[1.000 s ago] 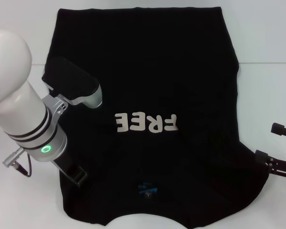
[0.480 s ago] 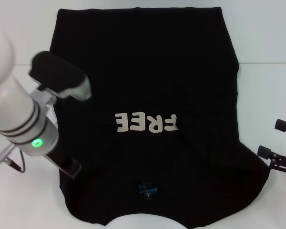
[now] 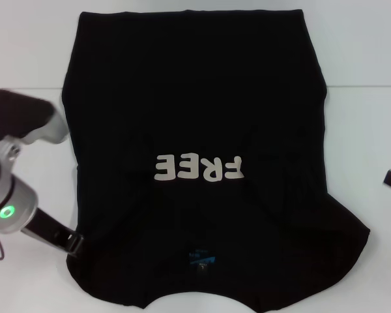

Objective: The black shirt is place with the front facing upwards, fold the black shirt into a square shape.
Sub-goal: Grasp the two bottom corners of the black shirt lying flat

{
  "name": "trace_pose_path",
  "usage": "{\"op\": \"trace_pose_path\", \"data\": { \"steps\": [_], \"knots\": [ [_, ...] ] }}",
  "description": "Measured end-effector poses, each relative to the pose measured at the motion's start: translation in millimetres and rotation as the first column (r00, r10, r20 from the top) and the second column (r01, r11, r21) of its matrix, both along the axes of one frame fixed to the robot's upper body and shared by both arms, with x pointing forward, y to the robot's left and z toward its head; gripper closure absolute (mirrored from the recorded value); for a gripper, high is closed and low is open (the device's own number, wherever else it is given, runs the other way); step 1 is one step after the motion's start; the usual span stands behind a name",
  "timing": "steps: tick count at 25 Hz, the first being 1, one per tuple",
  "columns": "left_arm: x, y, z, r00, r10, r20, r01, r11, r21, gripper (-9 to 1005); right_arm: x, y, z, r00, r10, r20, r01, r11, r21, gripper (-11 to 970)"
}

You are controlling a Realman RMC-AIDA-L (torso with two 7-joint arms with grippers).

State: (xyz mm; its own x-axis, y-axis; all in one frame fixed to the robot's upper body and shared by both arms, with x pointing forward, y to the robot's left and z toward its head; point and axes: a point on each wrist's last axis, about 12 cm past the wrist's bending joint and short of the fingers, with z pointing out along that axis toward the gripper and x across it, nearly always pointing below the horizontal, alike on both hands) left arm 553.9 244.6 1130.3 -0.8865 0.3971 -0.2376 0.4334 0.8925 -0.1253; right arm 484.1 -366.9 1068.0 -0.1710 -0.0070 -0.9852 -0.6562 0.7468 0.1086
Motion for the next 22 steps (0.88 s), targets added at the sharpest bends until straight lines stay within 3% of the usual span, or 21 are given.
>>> {"op": "trace_pose_path", "data": {
  "steps": [6, 13, 17, 22],
  "knots": [
    [-12.0, 21.6, -1.5, 0.995, 0.081, 0.054, -0.077, 0.993, -0.087, 934, 6.2, -13.6, 4.3, 0.992, -0.1, -0.07, 0.107, 0.99, 0.089, 14],
    [-17.7, 42.4, -6.4, 0.979, 0.179, 0.097, -0.16, 0.971, -0.179, 940, 20.4, -32.2, 18.5, 0.954, -0.098, -0.283, 0.158, 0.968, 0.197, 15],
    [-19.3, 47.2, -10.6, 0.977, 0.191, 0.096, -0.167, 0.962, -0.214, 943, 35.4, -40.8, 33.3, 0.89, -0.054, -0.453, 0.145, 0.975, 0.169, 15],
    [-19.1, 49.6, -11.6, 0.977, 0.188, 0.101, -0.161, 0.959, -0.232, 946, 61.1, -35.7, 57.3, 0.76, -0.055, -0.647, 0.09, 0.996, 0.021, 14]
  ]
}}
